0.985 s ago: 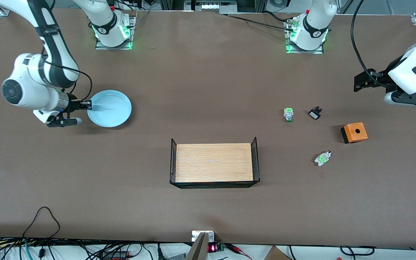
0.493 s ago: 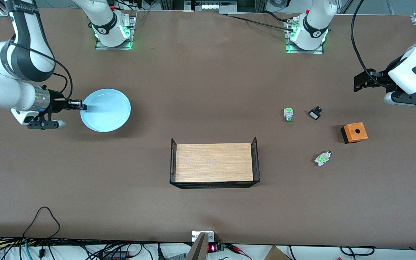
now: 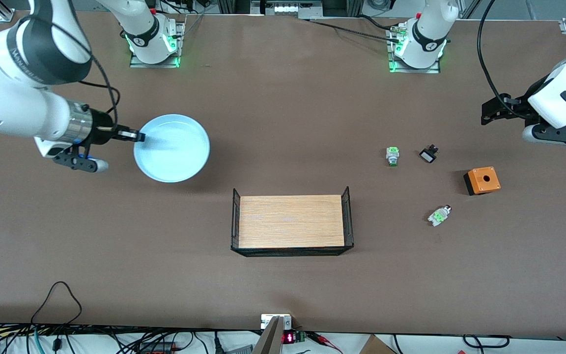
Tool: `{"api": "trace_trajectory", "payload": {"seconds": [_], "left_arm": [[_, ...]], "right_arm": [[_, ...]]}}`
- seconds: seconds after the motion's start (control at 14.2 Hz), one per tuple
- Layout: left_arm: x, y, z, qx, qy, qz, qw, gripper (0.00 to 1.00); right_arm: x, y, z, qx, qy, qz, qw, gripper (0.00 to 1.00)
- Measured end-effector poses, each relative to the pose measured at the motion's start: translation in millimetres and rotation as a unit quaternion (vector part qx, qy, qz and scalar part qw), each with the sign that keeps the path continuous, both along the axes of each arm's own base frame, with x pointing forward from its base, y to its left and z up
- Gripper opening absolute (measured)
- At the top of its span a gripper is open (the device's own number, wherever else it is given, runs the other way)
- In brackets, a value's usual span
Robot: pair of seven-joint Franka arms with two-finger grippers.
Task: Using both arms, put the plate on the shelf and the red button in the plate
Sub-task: 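Lift the plate with the right gripper and carry it toward the wooden tray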
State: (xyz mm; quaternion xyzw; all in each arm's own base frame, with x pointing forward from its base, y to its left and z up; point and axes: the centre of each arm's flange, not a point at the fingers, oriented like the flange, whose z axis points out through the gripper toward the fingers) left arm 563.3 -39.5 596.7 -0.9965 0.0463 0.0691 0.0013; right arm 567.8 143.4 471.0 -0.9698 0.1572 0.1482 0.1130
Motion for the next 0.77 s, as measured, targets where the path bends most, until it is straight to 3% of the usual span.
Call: {"api": "trace_trajectory", "payload": {"seconds": [0.42,0.77], "left_arm": [[0.0,0.0,0.0,0.0,0.0,0.0,1.0,1.0],[0.0,0.0,0.0,0.0,0.0,0.0,1.0,1.0]], "right_arm": [[-15.6,85.2,22.3,-0.015,0.035,-0.119,0.992,0.03],[-9.9,130.5,18.9,-0.02,0.025,-0.171,0.985,0.03]]}}
